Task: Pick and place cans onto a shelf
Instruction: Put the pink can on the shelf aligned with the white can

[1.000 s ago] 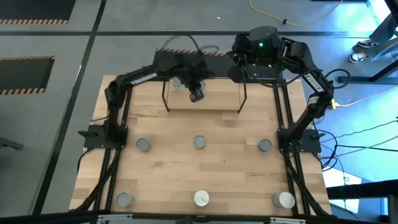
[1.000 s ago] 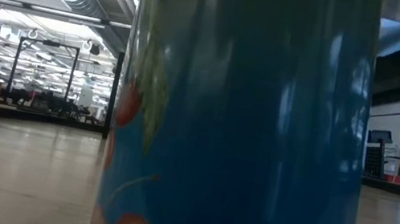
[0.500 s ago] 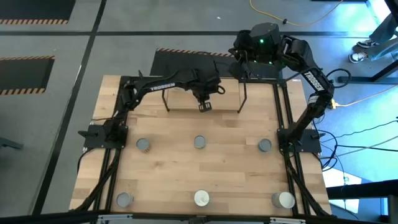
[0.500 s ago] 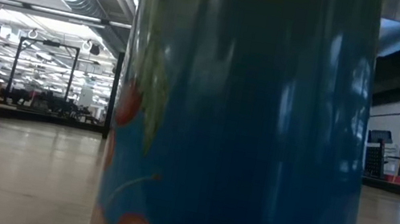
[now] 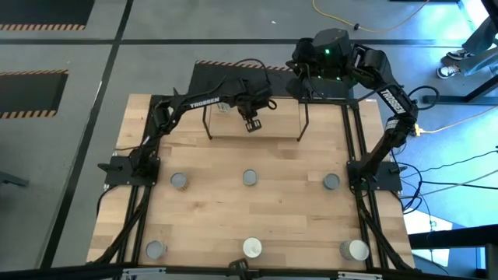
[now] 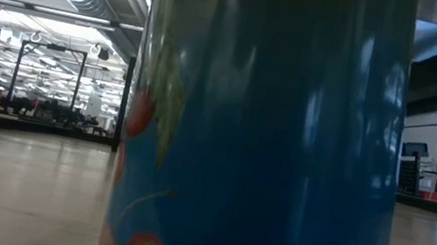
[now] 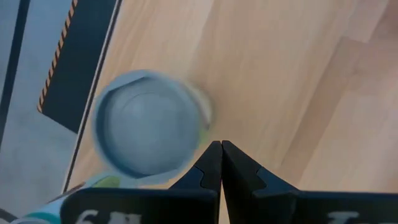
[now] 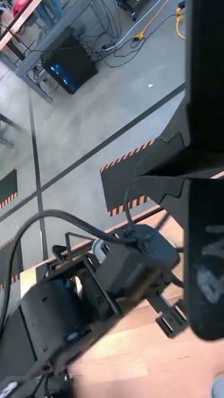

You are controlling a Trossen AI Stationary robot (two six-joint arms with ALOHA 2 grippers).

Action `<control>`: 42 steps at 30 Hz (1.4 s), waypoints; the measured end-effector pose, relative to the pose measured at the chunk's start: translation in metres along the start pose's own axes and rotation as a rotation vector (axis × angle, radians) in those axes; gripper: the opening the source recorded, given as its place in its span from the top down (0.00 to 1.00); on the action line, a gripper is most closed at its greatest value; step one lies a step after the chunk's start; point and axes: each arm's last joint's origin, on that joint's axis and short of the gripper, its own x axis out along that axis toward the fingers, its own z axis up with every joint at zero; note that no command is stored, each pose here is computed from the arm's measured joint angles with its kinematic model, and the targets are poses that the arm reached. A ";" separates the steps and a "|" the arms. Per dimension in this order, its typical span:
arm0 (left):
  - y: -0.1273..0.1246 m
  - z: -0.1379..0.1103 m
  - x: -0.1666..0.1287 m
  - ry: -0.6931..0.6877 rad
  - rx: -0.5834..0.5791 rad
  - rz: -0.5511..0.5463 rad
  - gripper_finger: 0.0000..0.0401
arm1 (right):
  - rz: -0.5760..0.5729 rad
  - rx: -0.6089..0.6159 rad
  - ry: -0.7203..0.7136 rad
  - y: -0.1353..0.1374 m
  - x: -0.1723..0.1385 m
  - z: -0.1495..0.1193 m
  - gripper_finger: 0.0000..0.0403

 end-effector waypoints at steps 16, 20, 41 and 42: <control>0.023 -0.001 0.005 -0.007 -0.060 0.017 1.00 | 0.000 0.002 0.000 0.000 0.000 0.000 0.99; 0.030 -0.002 0.005 -0.005 -0.074 0.023 1.00 | 0.000 0.002 0.000 0.000 0.000 0.000 0.99; 0.035 -0.007 -0.024 -0.034 -0.091 0.032 1.00 | 0.000 0.022 0.001 0.000 0.000 0.000 0.99; 0.033 -0.008 -0.034 -0.057 -0.088 0.014 1.00 | 0.000 0.025 0.002 0.000 0.000 0.000 0.99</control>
